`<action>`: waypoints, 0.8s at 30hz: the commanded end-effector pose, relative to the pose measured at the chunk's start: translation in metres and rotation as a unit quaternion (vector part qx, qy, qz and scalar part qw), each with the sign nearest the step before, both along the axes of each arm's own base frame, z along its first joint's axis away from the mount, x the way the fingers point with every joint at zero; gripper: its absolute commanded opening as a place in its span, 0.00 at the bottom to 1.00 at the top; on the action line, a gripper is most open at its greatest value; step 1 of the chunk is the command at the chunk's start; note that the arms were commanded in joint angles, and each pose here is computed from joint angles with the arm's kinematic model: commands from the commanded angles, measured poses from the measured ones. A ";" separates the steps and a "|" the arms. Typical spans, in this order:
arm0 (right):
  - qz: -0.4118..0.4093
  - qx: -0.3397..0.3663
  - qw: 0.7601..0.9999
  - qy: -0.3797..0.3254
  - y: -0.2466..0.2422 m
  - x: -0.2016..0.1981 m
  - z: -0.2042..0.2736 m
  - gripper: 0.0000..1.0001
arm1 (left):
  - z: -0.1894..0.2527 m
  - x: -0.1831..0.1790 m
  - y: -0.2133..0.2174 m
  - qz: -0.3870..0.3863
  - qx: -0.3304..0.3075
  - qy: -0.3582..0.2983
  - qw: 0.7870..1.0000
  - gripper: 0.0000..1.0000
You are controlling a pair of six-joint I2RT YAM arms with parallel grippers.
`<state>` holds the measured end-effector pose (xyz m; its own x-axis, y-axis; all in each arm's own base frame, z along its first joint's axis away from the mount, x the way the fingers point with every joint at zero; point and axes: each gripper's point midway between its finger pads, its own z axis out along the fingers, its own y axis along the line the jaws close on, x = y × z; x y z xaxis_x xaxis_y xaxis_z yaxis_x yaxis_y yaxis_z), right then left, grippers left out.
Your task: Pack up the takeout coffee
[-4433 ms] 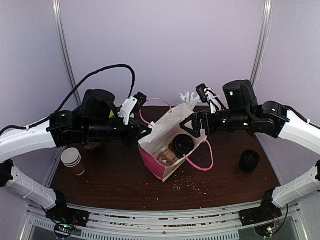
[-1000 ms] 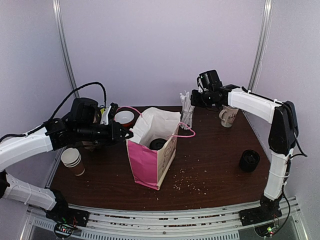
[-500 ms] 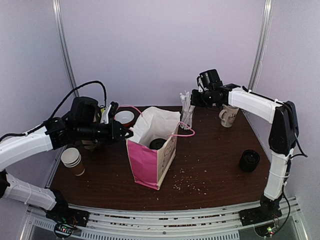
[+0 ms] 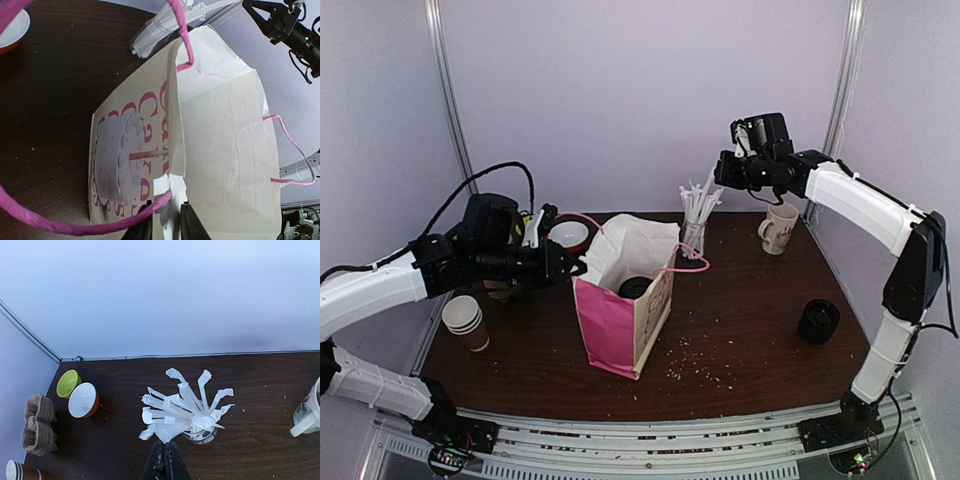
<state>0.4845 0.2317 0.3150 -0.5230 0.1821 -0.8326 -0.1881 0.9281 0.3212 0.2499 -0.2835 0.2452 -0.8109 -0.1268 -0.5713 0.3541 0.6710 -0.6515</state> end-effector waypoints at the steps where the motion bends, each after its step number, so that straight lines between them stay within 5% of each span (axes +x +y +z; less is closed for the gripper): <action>1: 0.009 0.013 1.000 -0.026 -0.006 -0.011 0.034 0.00 | 0.006 0.005 -0.001 0.002 0.007 -0.013 1.000 0.21; 16: -0.005 0.005 0.999 -0.041 -0.023 -0.030 0.059 0.01 | 0.006 0.005 -0.004 -0.004 0.006 -0.015 1.000 0.22; 19: -0.033 0.016 0.998 -0.048 -0.038 -0.044 0.052 0.50 | 0.005 0.004 -0.003 -0.005 0.006 -0.014 1.000 0.22; 21: -0.054 0.028 0.997 -0.054 -0.050 -0.055 0.050 0.69 | 0.005 0.004 -0.002 -0.004 0.005 -0.016 1.000 0.22; 24: -0.078 0.055 0.994 -0.049 -0.061 -0.069 0.038 0.84 | 0.005 0.003 -0.001 -0.004 0.003 -0.018 1.000 0.22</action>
<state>0.4262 0.1919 0.3499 -0.4578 0.2393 -0.8562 -0.1574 0.9261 0.3430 0.2520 -0.2856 0.2448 -0.8104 -0.1156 -0.5743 0.3598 0.6755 -0.6436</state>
